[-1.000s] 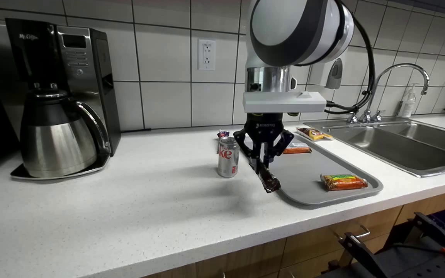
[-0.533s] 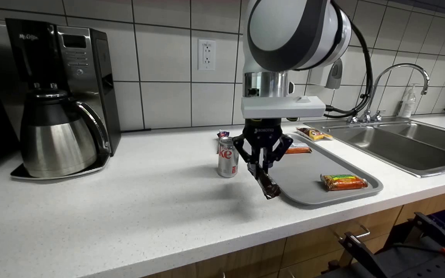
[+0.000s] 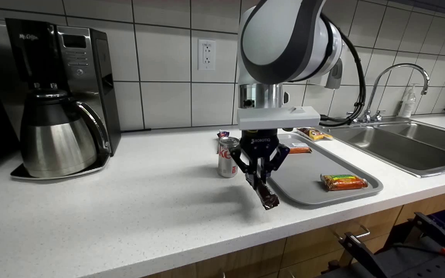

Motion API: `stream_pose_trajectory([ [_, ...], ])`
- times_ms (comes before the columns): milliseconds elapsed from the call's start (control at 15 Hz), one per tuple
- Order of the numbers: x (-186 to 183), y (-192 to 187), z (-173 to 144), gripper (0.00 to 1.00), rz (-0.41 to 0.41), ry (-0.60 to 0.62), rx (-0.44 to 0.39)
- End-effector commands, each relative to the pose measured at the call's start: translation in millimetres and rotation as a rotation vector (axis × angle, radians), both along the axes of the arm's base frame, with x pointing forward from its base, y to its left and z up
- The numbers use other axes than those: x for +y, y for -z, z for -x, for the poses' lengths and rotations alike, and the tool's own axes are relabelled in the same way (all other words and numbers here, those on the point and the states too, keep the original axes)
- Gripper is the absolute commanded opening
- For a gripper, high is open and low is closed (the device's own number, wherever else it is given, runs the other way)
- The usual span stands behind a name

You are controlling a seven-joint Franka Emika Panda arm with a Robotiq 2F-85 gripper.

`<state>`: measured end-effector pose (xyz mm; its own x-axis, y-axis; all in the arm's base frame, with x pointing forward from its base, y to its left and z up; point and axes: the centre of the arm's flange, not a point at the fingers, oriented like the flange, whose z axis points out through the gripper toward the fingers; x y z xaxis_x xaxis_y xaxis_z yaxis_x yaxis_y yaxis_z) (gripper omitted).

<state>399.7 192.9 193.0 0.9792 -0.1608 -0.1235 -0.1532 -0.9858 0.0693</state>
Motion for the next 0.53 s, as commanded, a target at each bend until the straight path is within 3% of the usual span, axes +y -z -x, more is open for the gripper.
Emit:
stream_pose_trajectory([
  [0, 9, 6, -9, 0.04, 0.000, 0.003, 0.014],
  [467, 12, 19, -16, 0.04, 0.000, 0.003, 0.022],
])
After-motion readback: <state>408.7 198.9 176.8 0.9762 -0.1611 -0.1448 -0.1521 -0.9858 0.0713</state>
